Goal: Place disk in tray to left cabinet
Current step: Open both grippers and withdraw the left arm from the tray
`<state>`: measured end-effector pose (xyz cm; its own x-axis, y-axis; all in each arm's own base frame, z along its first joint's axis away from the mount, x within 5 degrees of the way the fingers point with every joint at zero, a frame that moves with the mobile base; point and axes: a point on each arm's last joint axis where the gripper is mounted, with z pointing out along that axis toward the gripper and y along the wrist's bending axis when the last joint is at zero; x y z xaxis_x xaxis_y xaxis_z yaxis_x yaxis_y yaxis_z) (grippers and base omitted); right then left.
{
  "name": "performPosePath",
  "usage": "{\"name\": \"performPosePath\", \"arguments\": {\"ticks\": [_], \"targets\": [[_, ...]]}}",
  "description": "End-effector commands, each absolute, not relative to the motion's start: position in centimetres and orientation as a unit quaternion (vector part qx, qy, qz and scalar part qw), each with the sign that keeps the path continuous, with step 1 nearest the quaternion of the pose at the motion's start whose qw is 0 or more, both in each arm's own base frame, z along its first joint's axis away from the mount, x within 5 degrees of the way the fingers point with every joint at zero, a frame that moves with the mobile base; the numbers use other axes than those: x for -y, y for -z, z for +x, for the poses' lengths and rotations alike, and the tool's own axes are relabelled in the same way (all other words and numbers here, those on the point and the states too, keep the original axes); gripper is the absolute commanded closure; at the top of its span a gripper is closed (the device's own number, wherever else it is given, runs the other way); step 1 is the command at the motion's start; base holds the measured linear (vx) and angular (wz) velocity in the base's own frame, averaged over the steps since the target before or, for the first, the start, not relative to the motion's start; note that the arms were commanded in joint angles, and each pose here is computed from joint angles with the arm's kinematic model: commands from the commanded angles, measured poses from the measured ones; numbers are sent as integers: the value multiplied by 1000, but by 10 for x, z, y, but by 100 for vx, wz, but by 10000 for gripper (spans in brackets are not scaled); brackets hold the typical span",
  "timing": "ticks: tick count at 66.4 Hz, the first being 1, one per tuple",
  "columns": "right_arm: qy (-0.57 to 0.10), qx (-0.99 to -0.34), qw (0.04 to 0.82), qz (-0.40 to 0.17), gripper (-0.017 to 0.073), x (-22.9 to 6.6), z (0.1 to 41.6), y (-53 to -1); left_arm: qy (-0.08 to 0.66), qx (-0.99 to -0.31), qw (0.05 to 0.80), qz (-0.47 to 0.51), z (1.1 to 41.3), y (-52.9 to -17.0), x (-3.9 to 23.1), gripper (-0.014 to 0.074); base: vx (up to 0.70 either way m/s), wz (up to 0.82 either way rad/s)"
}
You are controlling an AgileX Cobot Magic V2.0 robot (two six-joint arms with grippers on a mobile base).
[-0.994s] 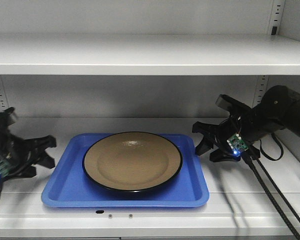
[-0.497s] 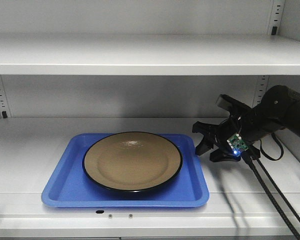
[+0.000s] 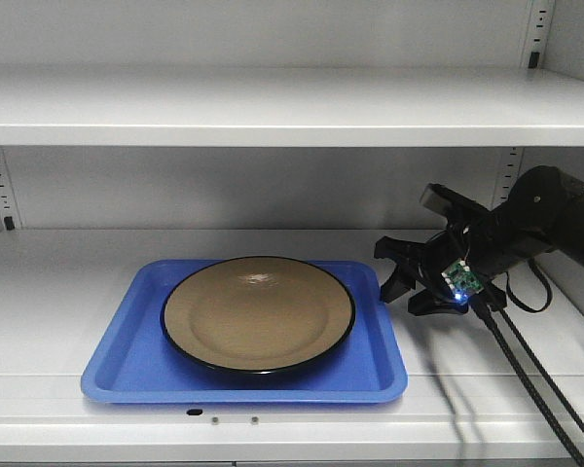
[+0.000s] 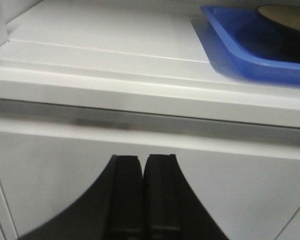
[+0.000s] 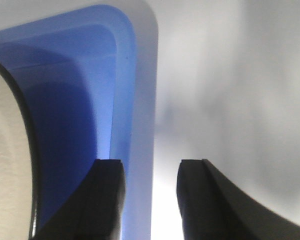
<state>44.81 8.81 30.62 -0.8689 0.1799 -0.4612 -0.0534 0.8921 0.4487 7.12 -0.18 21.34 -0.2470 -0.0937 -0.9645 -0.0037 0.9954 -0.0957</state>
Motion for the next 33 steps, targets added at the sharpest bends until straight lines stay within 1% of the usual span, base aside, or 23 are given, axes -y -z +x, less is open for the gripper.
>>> {"name": "performPosePath", "arguments": {"ticks": [1, 10, 17, 33], "targets": [[-245, -914, 322, 31, 211, -85, 439, -351, 31, -749, 661, -32, 66, -211, 1, 601, 0, 0], [-245, -914, 322, 31, 211, -85, 439, -351, 36, -733, 679, -35, 57, -184, 1, 601, 0, 0], [-246, -914, 320, 31, 211, -85, 438, -351, 37, -748, 661, -33, 56, -183, 1, 601, 0, 0], [-243, -915, 321, 30, 211, -85, 439, -350, 37, -750, 660, -33, 56, -182, 1, 600, 0, 0]]}}
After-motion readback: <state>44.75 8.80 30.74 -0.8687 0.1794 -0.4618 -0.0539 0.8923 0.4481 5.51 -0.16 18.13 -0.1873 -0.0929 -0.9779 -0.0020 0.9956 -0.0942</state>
